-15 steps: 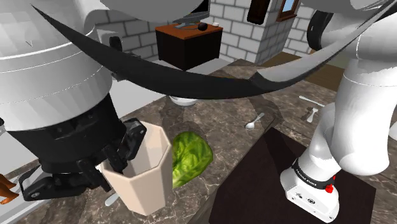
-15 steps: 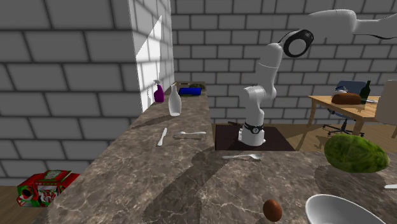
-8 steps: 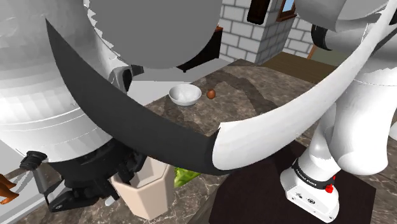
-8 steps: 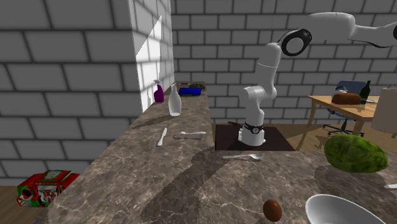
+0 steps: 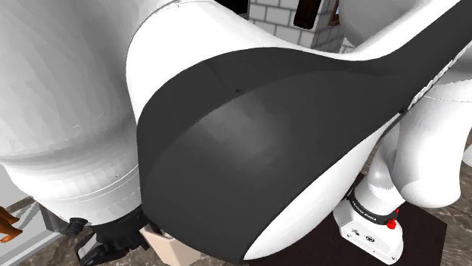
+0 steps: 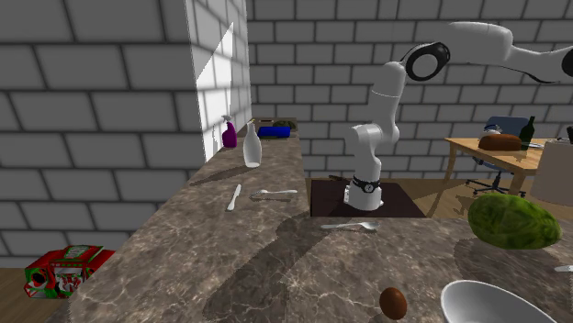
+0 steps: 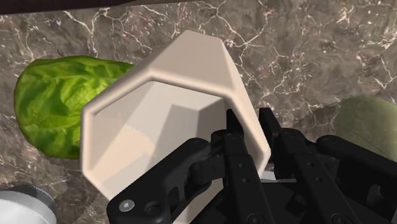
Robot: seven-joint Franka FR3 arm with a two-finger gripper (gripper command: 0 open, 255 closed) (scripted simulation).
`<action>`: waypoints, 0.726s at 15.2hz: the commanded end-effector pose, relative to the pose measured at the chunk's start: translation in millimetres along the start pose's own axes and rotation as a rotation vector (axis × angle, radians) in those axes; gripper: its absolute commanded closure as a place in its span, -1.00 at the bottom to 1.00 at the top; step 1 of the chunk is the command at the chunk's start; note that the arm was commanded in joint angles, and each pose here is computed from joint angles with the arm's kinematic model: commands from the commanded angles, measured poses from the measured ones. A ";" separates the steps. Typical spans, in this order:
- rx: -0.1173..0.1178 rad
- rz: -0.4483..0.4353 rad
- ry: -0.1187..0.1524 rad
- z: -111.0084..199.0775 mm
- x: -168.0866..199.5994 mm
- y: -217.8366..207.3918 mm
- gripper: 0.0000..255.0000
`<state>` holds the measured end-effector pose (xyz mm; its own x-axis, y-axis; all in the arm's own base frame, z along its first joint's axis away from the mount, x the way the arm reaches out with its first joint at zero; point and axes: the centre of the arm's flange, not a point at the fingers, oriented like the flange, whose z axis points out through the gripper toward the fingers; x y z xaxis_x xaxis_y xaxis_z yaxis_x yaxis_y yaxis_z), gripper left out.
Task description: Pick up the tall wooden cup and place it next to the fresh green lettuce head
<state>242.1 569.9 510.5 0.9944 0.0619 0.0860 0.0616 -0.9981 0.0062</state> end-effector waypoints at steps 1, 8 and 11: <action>0.001 0.000 0.001 9.8 0.4 -0.4 1.00; 0.001 0.000 0.001 46.6 -2.8 -0.6 1.00; 0.001 0.000 0.001 62.4 -4.1 -0.7 1.00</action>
<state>242.9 570.4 453.3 0.9944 0.0619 0.0860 0.0616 -0.9981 0.0060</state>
